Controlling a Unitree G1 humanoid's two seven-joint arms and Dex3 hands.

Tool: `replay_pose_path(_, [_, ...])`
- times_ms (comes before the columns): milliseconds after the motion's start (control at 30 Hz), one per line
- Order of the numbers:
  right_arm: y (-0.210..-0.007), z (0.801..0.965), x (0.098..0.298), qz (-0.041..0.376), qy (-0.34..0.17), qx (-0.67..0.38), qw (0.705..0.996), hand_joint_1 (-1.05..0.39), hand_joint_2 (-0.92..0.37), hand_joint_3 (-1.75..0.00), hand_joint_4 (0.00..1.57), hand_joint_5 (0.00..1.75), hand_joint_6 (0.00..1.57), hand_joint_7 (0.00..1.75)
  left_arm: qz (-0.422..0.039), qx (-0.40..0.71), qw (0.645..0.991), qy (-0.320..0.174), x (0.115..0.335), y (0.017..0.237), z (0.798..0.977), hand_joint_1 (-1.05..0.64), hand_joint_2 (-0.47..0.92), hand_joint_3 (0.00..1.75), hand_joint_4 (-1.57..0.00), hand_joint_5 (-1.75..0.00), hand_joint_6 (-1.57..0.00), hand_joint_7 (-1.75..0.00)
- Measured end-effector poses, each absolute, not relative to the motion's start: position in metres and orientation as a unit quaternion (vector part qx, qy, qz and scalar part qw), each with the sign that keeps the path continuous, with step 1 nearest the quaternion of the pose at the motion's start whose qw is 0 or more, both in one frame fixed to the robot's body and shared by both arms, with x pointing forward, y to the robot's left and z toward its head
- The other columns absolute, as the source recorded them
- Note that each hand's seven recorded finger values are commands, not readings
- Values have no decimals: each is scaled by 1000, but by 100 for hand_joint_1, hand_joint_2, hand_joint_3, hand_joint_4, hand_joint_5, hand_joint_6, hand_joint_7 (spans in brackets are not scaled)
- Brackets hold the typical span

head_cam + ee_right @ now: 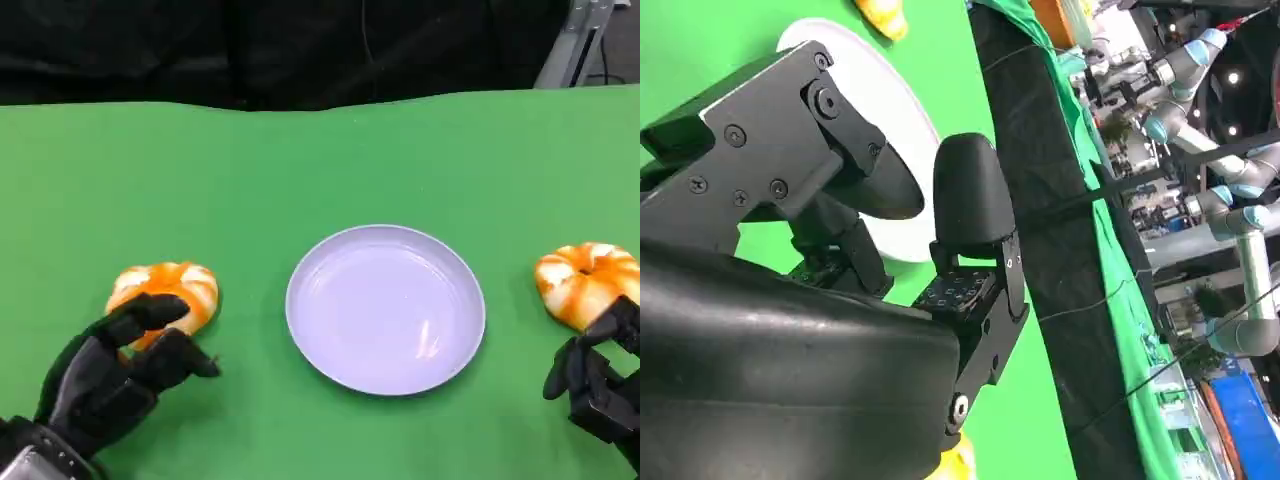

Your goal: Grasp the bread from the table and place it into the plate.

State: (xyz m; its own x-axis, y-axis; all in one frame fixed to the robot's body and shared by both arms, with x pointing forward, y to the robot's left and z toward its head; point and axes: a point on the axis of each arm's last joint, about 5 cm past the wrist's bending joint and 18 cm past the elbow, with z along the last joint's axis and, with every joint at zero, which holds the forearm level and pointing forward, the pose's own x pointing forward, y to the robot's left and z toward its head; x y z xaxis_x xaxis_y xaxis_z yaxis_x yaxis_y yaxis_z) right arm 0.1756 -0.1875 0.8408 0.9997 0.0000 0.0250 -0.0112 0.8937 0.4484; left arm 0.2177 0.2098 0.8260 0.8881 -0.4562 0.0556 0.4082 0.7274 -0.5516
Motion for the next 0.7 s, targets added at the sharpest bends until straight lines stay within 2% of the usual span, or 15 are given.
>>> replay_pose_path(67, [-187,841,176,4,-12,231,973,-4,-39,-144,92,175,77,165,-205,-191,960,20,217,210,832,-65,92,28,-55,-39,-75,-4])
replay_pose_path(100, [-187,841,176,4,-12,231,973,-4,-39,-144,92,175,77,165,-194,-148,970,4,217,210,835,-71,92,24,-50,-30,-70,-2])
replay_pose_path(200, [-186,841,176,5,-12,232,973,-5,-39,-144,92,175,77,165,-145,11,988,-43,217,206,849,-75,92,21,-48,-22,-67,0])
replay_pose_path(300, [-186,841,176,5,-12,232,973,-5,-39,-144,92,175,77,165,-106,154,977,-99,218,201,863,-75,92,21,-48,-20,-67,0])
replay_pose_path(400, [-187,841,176,4,-13,232,973,-5,-39,-145,92,175,77,165,-85,279,939,-184,217,199,874,-75,92,21,-48,-19,-67,0])
replay_pose_path(467, [-189,841,175,2,-13,230,973,-5,-39,-145,92,175,77,165,-75,304,926,-213,217,199,877,-75,92,21,-49,-18,-67,0])
replay_pose_path(700, [-190,841,175,1,-14,229,973,-5,-39,-145,92,175,77,165,-70,317,920,-221,216,197,872,-75,92,21,-50,-16,-67,0])
